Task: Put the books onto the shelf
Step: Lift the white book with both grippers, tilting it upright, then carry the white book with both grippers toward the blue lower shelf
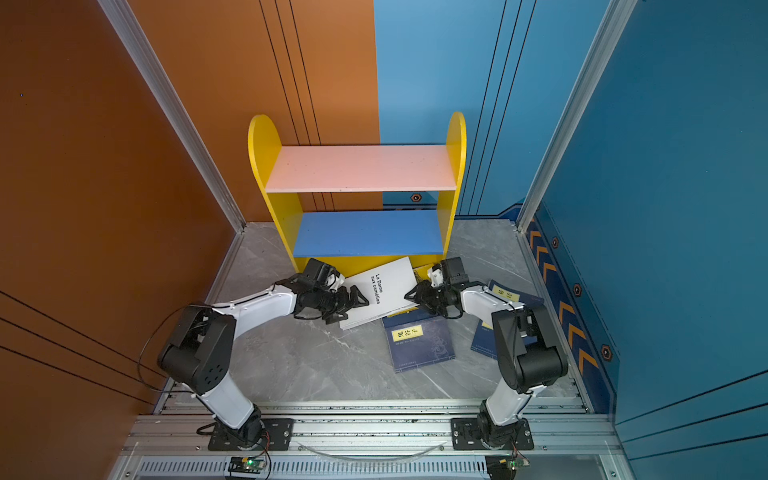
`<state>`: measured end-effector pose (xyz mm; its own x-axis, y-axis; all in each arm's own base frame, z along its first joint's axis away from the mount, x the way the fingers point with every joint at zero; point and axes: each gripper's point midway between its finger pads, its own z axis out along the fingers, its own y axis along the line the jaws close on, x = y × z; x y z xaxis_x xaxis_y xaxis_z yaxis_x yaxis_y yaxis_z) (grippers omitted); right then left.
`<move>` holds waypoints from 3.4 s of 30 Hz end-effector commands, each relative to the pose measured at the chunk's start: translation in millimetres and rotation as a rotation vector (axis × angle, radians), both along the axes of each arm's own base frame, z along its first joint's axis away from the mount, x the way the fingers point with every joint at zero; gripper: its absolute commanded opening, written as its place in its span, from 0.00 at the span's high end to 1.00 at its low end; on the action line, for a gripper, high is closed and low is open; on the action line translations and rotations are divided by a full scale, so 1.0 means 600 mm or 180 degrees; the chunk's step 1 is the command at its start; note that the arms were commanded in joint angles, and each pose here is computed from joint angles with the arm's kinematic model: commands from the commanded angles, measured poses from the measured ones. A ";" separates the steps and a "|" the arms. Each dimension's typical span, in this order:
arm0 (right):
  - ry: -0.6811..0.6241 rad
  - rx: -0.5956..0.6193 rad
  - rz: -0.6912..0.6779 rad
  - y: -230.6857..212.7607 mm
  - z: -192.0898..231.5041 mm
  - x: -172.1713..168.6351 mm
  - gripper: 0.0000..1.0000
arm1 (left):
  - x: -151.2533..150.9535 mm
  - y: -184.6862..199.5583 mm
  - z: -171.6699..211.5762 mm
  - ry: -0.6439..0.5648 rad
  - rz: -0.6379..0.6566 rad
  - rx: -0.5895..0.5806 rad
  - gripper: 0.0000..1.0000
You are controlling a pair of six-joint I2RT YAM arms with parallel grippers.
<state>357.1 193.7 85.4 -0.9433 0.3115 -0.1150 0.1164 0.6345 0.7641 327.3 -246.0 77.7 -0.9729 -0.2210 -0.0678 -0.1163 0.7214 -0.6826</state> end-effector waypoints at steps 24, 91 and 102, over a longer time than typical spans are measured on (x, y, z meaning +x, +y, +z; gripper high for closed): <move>0.0214 -0.0179 -0.0163 0.036 0.092 -0.095 0.80 | -0.037 0.165 0.057 0.0162 0.0711 -0.0101 0.02; -0.1022 0.2219 0.0104 0.022 0.487 -0.051 0.74 | 0.033 0.067 0.451 -0.1780 0.0834 -0.2257 0.27; -0.0931 0.2207 0.0062 0.024 0.471 -0.029 0.74 | 0.042 0.087 0.472 -0.1887 0.1001 -0.2251 0.45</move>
